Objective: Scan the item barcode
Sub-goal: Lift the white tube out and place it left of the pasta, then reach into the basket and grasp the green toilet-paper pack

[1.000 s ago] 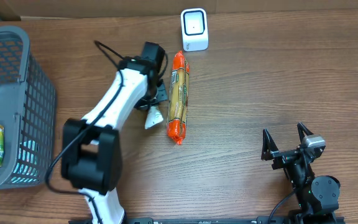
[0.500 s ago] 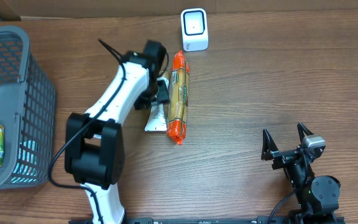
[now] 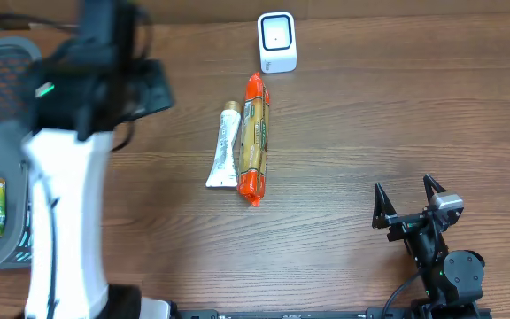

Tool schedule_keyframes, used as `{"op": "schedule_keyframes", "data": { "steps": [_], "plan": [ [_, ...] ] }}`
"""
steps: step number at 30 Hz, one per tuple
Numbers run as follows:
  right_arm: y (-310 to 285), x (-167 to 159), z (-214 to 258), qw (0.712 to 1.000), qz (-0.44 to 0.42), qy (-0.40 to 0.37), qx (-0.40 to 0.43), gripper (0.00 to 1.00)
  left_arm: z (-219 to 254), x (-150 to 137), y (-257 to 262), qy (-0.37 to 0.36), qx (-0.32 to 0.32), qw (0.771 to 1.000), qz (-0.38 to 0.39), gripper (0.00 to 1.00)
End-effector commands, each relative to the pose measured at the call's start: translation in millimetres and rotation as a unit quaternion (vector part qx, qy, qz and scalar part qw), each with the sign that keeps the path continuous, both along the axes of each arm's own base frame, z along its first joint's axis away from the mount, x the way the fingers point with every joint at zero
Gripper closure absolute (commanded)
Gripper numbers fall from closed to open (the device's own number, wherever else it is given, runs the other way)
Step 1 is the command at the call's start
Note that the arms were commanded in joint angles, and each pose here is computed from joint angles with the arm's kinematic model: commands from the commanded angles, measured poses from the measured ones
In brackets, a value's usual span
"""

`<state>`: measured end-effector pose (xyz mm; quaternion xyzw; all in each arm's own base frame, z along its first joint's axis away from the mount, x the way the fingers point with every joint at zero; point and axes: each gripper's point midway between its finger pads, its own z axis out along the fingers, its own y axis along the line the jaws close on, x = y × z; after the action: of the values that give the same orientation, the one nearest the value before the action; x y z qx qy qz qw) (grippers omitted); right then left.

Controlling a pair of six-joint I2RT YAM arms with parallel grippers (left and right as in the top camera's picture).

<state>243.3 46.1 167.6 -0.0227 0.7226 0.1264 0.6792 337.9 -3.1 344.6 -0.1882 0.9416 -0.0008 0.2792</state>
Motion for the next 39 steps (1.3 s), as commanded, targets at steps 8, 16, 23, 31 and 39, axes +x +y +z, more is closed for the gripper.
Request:
{"op": "schedule_keyframes", "data": {
  "steps": [8, 16, 23, 31, 39],
  "plan": [
    [-2.1, 0.5, -2.0, 1.000, -0.005, -0.001, 0.002, 0.00, 29.0, -107.7, 156.1, 0.012, 0.067, 0.966, 0.251, 0.34],
    [-2.1, 0.5, -2.1, 1.000, -0.005, -0.001, 0.002, 0.00, -3.3, -116.3, 230.6, -0.013, 0.007, 0.933, 0.360, 0.34],
    [-2.1, 0.5, -2.0, 1.000, -0.005, -0.001, 0.002, 0.00, -74.5, -114.9, 276.8, 0.038, -0.029, 0.914, 0.403, 0.36],
    [-2.1, 0.5, -2.0, 1.000, -0.005, -0.001, 0.002, 0.00, -130.1, -90.0, 311.8, 0.084, -0.016, 0.929, 0.359, 0.32],
    [-2.1, 0.5, -2.1, 1.000, -0.005, -0.001, 0.002, 0.00, -202.9, -105.0, 311.1, 0.206, -0.064, 0.924, 0.315, 0.30]
  ]
}}
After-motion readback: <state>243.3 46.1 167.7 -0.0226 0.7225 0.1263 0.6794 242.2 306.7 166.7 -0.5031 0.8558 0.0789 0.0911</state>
